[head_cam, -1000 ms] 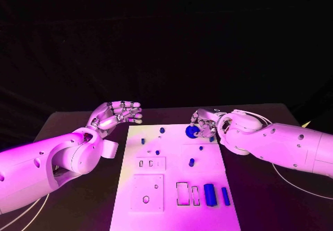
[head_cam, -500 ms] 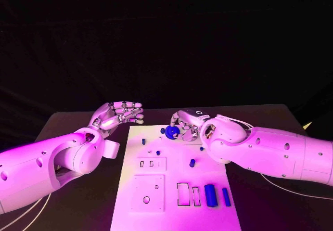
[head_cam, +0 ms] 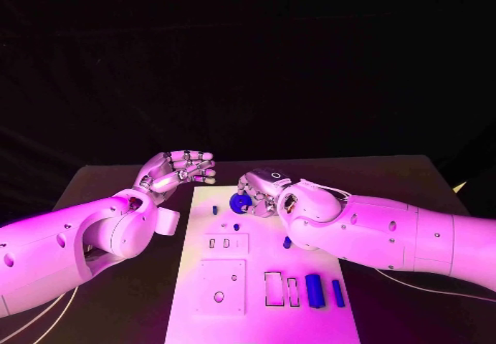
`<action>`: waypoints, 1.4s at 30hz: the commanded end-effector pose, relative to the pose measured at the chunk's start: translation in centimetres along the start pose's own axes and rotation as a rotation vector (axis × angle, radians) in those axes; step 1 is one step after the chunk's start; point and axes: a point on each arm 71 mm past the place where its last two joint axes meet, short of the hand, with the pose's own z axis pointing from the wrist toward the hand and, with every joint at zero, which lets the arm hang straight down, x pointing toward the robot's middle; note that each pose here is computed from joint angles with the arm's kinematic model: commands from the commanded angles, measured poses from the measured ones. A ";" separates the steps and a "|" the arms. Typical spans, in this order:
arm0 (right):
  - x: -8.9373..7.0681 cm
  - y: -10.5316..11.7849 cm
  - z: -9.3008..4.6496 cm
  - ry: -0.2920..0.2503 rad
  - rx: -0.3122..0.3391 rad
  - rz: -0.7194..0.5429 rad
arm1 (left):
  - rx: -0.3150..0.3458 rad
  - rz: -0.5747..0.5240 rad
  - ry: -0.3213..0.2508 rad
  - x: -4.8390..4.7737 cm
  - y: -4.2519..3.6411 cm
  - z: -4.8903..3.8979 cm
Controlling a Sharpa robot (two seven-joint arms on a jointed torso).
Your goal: Assemble the parts on the task board
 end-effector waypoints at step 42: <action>2.2 -0.2 1.1 0.119 0.015 -0.033 | -0.006 -0.027 0.039 0.39 0.09 0.26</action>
